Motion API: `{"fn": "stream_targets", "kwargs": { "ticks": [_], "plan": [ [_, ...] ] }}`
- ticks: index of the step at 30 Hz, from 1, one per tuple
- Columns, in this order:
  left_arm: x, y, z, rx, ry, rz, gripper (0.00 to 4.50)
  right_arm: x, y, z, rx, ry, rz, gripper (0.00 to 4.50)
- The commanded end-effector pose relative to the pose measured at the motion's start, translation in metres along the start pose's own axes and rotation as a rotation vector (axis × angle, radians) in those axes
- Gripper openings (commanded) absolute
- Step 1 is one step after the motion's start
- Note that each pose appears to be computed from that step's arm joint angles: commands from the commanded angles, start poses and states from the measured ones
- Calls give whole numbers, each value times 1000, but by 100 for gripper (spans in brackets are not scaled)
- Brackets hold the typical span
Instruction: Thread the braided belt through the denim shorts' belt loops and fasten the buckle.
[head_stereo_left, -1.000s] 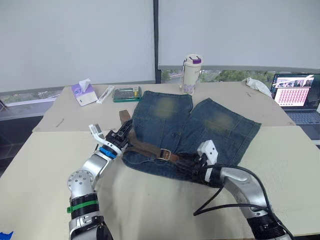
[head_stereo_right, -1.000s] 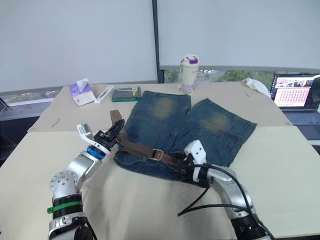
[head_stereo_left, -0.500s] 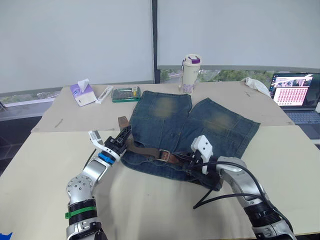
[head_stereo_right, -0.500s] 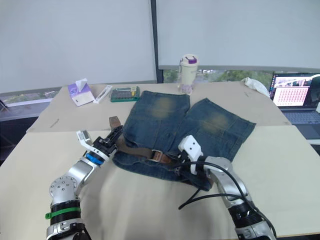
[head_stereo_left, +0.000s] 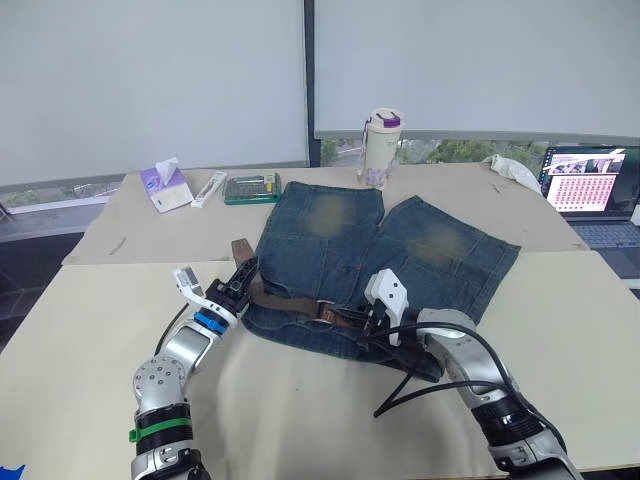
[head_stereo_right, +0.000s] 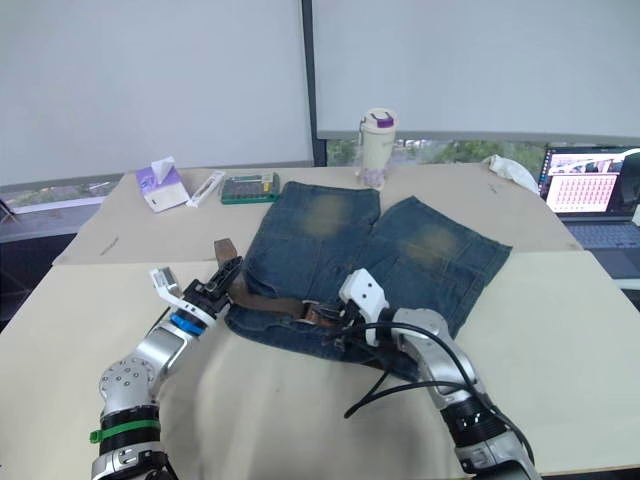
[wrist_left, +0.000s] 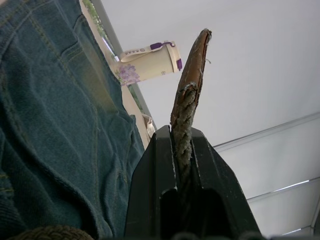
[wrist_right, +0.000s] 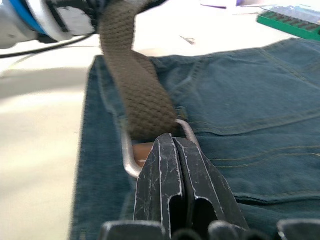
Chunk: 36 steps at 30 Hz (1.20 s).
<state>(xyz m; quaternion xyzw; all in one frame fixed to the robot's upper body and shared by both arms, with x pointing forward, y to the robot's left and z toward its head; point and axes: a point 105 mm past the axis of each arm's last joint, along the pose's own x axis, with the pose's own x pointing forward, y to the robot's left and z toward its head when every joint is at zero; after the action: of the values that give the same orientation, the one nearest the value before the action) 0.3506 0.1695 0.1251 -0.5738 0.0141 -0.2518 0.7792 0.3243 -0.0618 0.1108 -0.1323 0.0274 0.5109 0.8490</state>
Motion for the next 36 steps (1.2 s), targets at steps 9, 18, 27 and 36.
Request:
{"fn": "stream_targets", "kwargs": {
  "ticks": [9, 18, 27, 36],
  "plan": [
    [-5, 7, 2, 20, -17, 9, 0, 5, 6, 11, -37, -30, 24, 2],
    [-8, 12, -1, 14, -16, 20, 0, 11, 13, 10, -68, 22, 49, 2],
    [-9, 12, -2, 16, -20, 19, 0, 21, 11, 6, -73, 41, 12, 2],
    [-12, 14, 2, 29, -31, 28, 0, 21, 14, -7, -69, 86, 40, 2]
  ]
}}
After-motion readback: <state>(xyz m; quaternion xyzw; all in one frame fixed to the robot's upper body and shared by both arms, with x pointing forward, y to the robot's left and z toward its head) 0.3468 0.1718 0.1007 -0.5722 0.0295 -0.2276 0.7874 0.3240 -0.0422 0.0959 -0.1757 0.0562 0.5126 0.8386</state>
